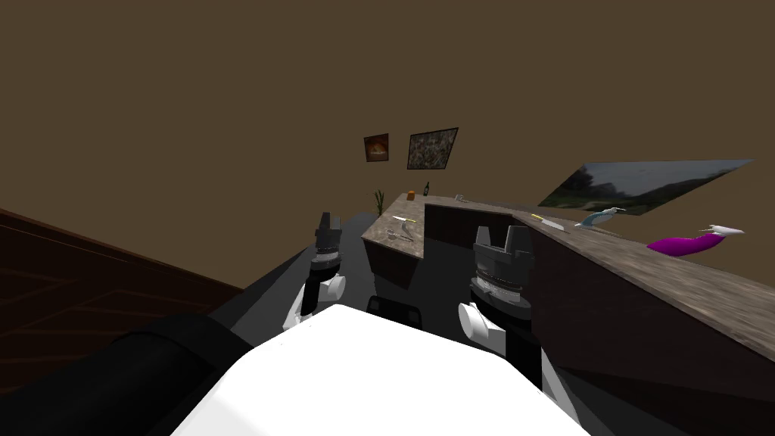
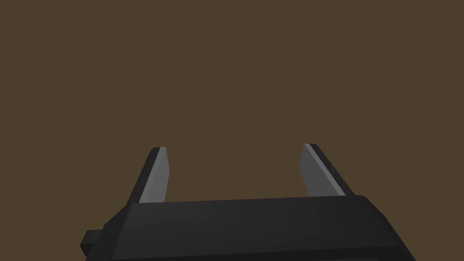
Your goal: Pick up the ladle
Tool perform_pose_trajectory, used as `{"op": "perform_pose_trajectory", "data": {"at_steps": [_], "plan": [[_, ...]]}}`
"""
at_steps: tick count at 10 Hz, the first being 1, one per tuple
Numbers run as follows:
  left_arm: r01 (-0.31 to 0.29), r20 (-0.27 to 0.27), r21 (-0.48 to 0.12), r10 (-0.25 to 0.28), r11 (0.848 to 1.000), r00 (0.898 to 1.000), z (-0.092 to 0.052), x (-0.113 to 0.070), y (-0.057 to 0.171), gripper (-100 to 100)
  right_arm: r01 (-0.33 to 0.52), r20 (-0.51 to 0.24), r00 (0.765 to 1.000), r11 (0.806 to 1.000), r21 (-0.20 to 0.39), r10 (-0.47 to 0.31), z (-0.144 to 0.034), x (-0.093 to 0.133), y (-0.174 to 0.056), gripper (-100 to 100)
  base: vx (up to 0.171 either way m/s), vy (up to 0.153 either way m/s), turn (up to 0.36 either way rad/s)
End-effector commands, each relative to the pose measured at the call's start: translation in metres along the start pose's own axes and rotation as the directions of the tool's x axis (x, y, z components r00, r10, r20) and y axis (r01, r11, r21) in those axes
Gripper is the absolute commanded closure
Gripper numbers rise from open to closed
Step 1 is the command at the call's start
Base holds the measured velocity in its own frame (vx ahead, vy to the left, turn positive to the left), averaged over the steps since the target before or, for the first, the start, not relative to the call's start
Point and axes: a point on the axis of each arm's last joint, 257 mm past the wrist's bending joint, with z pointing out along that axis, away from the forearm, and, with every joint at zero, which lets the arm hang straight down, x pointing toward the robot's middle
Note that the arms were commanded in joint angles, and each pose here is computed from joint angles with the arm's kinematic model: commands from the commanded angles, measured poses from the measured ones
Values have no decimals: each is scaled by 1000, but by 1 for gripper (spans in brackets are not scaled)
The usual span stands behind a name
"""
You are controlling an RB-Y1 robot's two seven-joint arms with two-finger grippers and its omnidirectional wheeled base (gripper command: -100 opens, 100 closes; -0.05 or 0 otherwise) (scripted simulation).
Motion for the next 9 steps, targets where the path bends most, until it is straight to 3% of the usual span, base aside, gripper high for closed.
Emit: {"op": "perform_pose_trajectory", "data": {"at_steps": [1, 5, 9], "plan": [[-8, -40, -7, 8, 1000, 999, 2, 6, 5, -100, 0, 0, 1000, 1000, 0, 0, 0, 0, 0, 0, -5, -4, -12], [-40, -145, -51, 32, 998, 989, 15, 25, 30, -100, 0, 0, 1000, 1000, 0, 0, 0, 0, 0, 0, -23, -13, -27], [-64, -183, -112, 43, 992, 982, 25, 32, 55, -100, 0, 0, 1000, 1000, 0, 0, 0, 0, 0, 0, -20, -11, -19]]}}
